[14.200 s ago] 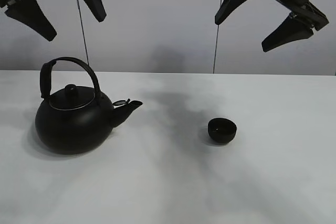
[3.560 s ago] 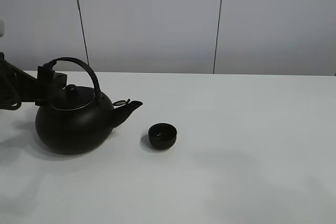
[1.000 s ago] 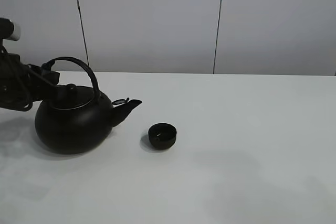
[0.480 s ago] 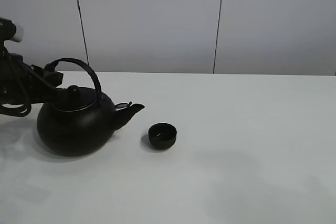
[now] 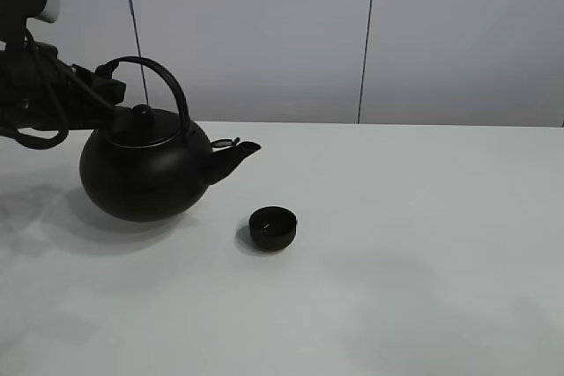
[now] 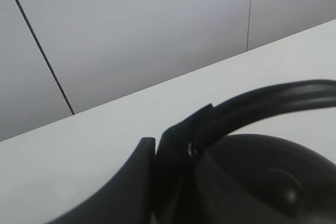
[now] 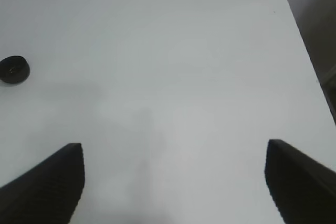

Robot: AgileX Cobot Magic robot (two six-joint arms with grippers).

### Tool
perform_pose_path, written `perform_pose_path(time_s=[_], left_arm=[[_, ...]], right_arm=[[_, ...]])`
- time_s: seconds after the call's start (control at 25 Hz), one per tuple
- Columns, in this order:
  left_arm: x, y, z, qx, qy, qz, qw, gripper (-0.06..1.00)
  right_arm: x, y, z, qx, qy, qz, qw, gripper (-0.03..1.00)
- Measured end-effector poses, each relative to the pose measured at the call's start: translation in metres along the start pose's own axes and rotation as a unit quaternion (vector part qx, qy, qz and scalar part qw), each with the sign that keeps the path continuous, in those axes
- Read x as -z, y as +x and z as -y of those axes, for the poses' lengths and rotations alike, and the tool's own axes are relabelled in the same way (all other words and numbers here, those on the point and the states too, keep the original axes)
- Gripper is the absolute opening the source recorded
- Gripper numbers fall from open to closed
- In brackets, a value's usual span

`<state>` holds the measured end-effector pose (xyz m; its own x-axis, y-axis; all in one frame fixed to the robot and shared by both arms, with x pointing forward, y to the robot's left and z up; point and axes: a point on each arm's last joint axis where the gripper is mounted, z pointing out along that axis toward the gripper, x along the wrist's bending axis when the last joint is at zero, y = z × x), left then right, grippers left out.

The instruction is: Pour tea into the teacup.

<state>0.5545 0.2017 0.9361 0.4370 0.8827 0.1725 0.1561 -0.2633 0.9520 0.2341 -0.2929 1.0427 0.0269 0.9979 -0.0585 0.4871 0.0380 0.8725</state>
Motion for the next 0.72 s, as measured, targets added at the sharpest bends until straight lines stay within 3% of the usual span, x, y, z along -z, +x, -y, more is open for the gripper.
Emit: perform_pose_path(time_s=[0.72], left_arm=[[-0.0089, -0.0077, -0.0069, -0.017, 0.022, 0.020, 0.999, 0.11]], right_arm=[[0.0000, 0.0000, 0.0000, 0.000, 0.000, 0.000, 1.000, 0.64]])
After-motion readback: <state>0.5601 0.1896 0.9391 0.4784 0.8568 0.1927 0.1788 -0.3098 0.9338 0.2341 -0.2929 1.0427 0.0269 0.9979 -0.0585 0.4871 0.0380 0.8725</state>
